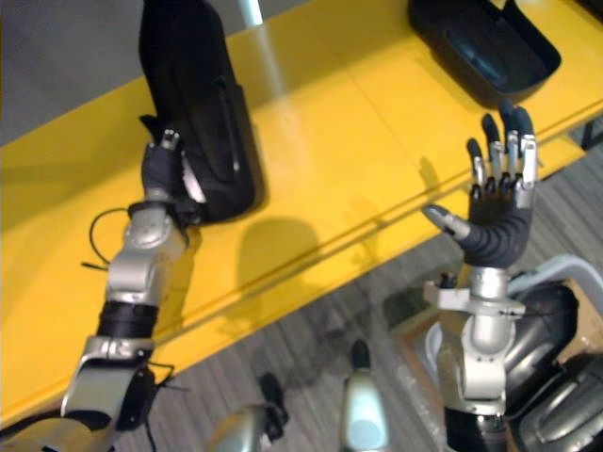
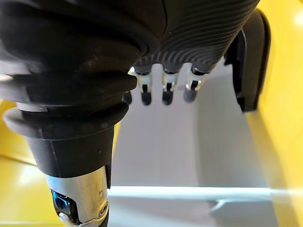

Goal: Walk over and take plastic housings, then place them on the shelf

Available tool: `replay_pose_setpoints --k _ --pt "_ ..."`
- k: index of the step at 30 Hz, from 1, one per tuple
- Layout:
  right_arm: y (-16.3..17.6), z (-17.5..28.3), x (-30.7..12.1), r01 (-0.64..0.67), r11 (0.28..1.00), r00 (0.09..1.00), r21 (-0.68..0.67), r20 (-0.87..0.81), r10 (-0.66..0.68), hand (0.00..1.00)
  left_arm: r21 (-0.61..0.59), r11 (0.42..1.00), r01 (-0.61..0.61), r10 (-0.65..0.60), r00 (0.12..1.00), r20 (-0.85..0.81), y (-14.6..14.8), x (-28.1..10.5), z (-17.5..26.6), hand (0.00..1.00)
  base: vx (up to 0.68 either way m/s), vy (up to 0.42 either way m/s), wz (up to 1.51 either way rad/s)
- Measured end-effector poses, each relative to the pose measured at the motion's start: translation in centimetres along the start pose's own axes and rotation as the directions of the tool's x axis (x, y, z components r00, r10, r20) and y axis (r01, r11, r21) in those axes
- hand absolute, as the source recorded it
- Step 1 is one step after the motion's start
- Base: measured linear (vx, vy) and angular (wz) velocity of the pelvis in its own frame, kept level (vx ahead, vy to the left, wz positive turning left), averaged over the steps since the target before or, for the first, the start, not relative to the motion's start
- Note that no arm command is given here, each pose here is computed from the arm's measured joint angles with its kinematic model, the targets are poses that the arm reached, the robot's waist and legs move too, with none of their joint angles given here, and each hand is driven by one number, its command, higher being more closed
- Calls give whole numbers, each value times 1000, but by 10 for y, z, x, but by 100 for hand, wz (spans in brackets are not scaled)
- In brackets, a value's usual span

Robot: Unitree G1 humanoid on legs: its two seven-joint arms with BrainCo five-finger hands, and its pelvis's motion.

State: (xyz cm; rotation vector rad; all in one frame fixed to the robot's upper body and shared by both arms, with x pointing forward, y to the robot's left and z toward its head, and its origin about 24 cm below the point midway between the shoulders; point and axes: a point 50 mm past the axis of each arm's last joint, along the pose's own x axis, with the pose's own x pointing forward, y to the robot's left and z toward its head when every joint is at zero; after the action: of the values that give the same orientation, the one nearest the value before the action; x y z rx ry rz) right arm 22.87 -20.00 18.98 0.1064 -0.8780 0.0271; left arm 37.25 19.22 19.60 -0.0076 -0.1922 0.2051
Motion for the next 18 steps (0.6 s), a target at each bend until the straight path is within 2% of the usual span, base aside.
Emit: replay_pose_setpoints --k 5,13,17,18 --pt "9 -3 -1 -48 998 999 28 -14 48 0 28 997 71 -68 992 -106 2 6 -13 100 8 6 -3" --pt "8 -3 0 -75 997 997 11 -23 75 0 39 978 206 -196 963 -182 5 6 -23 100 -29 14 3" --pt "11 -5 -1 -95 995 995 16 -35 96 0 35 971 236 -224 951 -212 7 2 -33 100 -40 9 -1" --pt "11 -5 -1 -95 995 995 16 -36 96 0 33 969 244 -231 948 -221 8 0 -36 0 -30 4 1"
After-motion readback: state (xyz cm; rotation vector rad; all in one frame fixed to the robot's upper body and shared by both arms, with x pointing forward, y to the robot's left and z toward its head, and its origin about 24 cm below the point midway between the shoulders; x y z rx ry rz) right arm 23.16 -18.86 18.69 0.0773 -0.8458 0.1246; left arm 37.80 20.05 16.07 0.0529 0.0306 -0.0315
